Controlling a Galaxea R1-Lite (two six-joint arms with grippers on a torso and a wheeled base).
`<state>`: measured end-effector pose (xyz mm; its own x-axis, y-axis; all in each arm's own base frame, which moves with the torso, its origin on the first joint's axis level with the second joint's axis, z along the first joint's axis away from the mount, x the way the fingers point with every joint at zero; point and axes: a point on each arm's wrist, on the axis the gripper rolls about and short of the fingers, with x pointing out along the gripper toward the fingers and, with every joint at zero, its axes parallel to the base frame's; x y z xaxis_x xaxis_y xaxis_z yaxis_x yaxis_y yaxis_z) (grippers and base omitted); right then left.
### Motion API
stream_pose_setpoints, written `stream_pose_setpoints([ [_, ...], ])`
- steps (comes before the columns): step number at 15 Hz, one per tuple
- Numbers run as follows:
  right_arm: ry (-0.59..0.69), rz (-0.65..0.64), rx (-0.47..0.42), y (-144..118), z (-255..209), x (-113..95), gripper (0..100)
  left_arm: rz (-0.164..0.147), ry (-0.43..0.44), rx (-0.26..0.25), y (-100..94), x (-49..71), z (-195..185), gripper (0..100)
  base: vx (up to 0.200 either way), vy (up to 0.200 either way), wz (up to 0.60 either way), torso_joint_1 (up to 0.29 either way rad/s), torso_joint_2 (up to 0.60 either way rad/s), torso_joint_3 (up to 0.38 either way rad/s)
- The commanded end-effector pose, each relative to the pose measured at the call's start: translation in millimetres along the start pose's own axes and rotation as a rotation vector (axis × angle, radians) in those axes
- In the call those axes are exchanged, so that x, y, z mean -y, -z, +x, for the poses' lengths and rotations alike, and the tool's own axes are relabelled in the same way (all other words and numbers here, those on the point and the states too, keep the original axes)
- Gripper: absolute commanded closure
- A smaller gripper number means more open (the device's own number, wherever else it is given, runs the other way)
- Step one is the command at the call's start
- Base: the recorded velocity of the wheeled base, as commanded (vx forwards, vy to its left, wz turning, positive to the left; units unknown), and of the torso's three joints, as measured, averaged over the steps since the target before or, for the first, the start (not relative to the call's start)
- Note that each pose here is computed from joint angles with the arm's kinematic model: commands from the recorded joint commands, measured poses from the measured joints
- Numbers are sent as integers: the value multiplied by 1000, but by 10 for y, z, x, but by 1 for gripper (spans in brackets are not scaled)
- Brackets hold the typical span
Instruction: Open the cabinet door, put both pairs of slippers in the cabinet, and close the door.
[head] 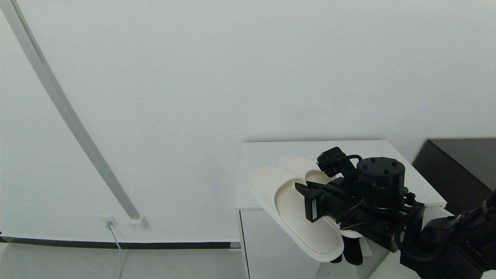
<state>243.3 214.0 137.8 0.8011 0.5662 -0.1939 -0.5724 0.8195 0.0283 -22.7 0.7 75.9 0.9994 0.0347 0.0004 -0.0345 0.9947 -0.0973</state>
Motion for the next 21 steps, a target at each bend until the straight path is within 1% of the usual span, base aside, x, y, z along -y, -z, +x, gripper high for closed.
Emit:
stream_pose_setpoints([
  [1, 0, -1, -6, 21, 17, -4, 100, -1, -1, 0, -2, 0, 1, 100, -200, 0, 0, -12, 2, 2],
  [6, -7, -7, -17, 51, 12, -32, 100, -1, -1, 0, 2, 0, 1, 100, -200, 0, 0, 0, 1, 1],
  [20, -11, -12, -34, 108, 73, -47, 100, -1, 1, -2, 2, 0, 2, 100, 0, 0, 0, 0, 0, 0],
  [21, -11, -12, -35, 112, 71, -46, 100, -1, 1, -2, 2, 0, 2, 100, 0, -200, 0, 2, 2, 2],
])
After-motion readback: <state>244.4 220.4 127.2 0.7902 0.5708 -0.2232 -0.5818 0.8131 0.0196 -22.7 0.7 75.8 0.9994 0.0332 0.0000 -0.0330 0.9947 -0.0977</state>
